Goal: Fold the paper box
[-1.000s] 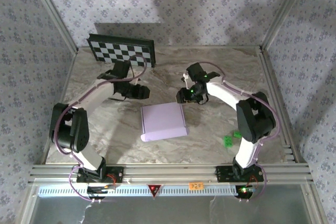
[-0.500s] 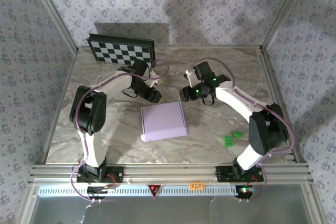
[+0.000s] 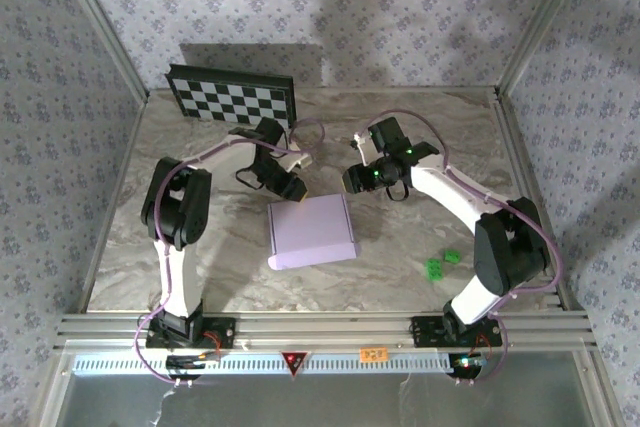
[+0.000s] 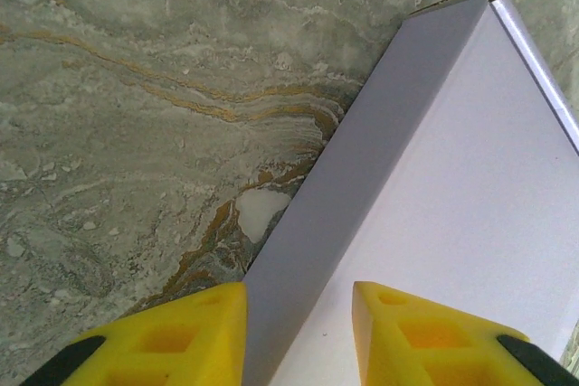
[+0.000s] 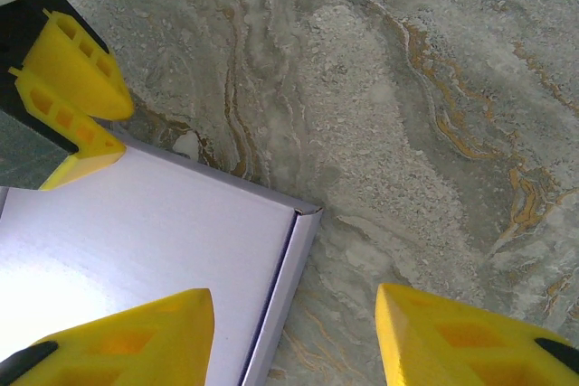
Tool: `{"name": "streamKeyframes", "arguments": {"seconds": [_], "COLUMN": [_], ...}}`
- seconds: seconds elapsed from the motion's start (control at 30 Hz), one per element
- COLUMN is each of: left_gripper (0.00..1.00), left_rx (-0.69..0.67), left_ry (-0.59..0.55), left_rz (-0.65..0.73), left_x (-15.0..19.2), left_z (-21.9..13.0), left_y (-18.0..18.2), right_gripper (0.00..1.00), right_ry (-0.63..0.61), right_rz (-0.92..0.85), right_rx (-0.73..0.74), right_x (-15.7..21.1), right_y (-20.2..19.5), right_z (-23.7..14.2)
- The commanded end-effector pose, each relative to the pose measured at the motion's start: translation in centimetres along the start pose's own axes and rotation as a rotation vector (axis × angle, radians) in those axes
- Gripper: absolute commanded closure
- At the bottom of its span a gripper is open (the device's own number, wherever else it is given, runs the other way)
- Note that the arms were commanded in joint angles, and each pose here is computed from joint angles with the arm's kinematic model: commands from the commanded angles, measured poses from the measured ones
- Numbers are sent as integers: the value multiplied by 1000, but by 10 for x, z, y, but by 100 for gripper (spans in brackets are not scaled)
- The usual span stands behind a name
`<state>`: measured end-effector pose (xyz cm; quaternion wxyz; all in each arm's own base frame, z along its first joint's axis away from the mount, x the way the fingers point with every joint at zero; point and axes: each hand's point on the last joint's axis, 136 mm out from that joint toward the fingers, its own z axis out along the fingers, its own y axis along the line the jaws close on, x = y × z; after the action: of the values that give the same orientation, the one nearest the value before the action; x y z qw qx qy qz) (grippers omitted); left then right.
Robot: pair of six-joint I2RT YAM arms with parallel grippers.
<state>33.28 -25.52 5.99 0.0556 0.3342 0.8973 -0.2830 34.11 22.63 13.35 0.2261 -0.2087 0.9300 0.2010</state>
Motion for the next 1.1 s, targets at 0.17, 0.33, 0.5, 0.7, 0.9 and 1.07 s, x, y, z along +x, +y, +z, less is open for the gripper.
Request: {"name": "streamKeyframes", "arguments": {"seconds": [0.17, 0.33, 0.5, 0.7, 0.9, 1.07], "left_gripper": [69, 69, 65, 65, 69, 69], "left_rx": [22, 19, 30, 27, 12, 13], "left_ry": [6, 14, 10, 16, 32, 36], "left_rz": [17, 14, 17, 13, 7, 4], "left_x": [-5, -3, -4, -3, -1, 0], "left_z": [-1, 0, -1, 1, 3, 4], "left_y": [-3, -2, -5, -3, 1, 2], "right_gripper": [49, 49, 49, 49, 49, 49], "right_ry": [-62, -84, -112, -113, -124, -158], "right_rz": [-33, -88, -118, -132, -174, -269], "right_rx": [-7, -46, -54, -59, -103, -142], "right_x": [-10, -3, -4, -3, -2, 0], "right_y": [5, 13, 18, 22, 33, 50], "right_z": [-18, -20, -27, -28, -30, -36]}}
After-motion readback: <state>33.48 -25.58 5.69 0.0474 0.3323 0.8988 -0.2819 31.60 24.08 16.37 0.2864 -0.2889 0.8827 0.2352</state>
